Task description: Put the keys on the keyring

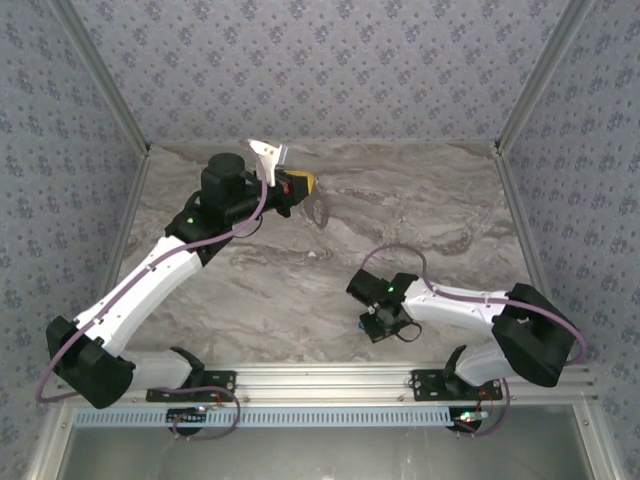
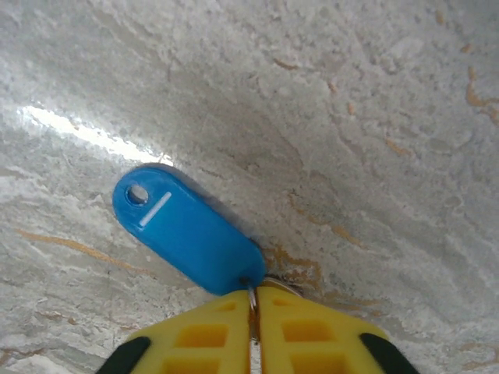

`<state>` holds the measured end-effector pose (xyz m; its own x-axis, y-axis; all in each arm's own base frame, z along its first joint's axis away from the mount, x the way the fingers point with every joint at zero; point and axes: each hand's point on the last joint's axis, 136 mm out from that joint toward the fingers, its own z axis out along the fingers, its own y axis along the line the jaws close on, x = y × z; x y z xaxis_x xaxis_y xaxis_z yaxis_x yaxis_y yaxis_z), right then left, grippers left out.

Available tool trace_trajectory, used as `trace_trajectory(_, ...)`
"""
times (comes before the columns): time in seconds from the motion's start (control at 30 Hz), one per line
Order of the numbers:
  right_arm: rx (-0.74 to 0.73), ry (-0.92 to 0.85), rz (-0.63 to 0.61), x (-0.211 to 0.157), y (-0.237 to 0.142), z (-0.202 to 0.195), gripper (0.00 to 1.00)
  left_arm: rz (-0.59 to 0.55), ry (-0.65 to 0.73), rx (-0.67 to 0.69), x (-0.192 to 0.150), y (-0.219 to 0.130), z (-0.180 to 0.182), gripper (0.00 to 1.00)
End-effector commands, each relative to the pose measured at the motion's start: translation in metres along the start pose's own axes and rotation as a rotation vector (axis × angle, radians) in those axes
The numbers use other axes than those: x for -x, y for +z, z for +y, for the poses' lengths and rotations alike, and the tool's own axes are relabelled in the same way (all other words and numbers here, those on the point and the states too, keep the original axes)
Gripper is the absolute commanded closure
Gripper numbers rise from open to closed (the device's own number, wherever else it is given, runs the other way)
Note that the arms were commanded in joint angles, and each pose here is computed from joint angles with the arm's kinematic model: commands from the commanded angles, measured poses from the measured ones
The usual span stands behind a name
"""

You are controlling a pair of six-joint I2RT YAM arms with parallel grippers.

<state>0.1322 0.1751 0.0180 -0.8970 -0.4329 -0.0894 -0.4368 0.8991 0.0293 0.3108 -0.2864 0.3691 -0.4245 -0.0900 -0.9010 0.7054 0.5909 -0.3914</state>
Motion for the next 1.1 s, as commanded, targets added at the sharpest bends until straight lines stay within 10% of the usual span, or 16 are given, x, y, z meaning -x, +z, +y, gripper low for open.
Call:
trace_trajectory(0.0, -0.008, -0.013, 0.006, 0.003, -0.007, 0.002, 0.90, -0.057, 0.008, -0.025, 0.017, -0.006, -0.008, 1.00)
trace_trajectory(0.53, 0.015, -0.018, 0.012, 0.003, -0.010, 0.005, 0.76, -0.051, 0.013, -0.040, 0.016, -0.009, -0.012, 1.00)
trace_trajectory(1.07, 0.040, -0.003, 0.017, 0.000, -0.004, 0.008, 0.84, -0.056, 0.015, -0.039, 0.014, -0.014, -0.013, 1.00)
